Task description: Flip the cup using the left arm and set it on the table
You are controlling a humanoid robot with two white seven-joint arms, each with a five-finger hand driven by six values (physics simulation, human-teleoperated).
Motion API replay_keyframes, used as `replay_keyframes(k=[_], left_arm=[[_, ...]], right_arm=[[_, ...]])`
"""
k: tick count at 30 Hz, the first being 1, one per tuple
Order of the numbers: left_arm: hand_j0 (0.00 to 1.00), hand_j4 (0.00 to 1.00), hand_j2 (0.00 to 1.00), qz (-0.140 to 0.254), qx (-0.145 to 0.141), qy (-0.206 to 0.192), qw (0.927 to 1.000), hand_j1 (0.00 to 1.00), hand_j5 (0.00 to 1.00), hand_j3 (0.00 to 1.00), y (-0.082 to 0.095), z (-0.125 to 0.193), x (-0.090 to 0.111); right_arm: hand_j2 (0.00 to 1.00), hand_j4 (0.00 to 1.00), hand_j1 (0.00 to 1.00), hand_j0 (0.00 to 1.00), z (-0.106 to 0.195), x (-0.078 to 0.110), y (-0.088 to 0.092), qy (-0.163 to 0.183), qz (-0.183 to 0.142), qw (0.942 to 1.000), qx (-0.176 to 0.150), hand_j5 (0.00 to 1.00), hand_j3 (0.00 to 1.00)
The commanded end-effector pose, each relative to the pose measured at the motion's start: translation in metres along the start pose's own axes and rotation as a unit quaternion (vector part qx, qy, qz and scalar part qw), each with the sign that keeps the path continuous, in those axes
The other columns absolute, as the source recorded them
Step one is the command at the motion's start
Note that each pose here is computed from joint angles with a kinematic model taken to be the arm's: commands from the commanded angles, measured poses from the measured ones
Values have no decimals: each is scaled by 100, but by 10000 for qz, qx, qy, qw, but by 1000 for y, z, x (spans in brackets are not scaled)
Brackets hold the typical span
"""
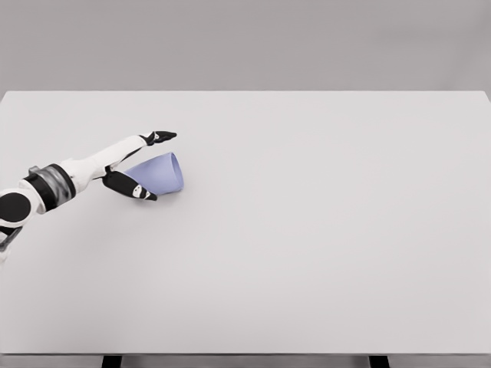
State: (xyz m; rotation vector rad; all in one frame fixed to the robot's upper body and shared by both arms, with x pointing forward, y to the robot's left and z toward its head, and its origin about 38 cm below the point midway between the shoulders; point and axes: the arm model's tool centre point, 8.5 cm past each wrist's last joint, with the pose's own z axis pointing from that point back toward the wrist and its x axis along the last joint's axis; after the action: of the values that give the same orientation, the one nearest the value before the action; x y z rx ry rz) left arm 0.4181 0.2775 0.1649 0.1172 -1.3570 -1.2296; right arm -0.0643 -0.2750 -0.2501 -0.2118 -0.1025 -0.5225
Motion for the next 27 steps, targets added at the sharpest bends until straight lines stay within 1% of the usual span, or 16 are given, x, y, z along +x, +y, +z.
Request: replay_keyframes(k=[1,3,5,12,15,22,23,27], left_arm=[[100,100,100,-20,-10,5,10000,100,100,100,-2,-1,0],[100,100,100,-29,-84,39,10000,100,100,100,-5,-4,-2],[100,100,100,-67,-117,65,9999,100,100,100,-4,-7,-2],[100,100,100,-19,-120,11,9999,100,100,100,-7,-11,0],[100,100,100,45,-155,73,9998,100,100,100,-11,-14,-5],[100,100,100,51,-188,86,9998,100,100,100,-13,-15,-5],[97,97,97,11,-180,96,9998,97,97,97,-13,-15,-5],[97,97,97,2,-178,154,9997,97,97,97,-13,-16,-9]], right_arm=[[100,100,100,100,0,0,0,0,-11,10000,-3,100,100],[100,100,100,100,0,0,0,0,-4,10000,0,100,100],[100,100,100,100,0,0,0,0,-11,10000,-3,100,100],[100,100,100,100,0,0,0,0,-4,10000,0,100,100],[100,100,100,100,0,0,0,0,-4,10000,0,100,100],[100,100,100,100,0,0,0,0,-11,10000,-3,100,100],[100,100,100,100,0,0,0,0,-11,10000,-3,100,100],[100,100,100,100,0,0,0,0,-3,10000,0,100,100]])
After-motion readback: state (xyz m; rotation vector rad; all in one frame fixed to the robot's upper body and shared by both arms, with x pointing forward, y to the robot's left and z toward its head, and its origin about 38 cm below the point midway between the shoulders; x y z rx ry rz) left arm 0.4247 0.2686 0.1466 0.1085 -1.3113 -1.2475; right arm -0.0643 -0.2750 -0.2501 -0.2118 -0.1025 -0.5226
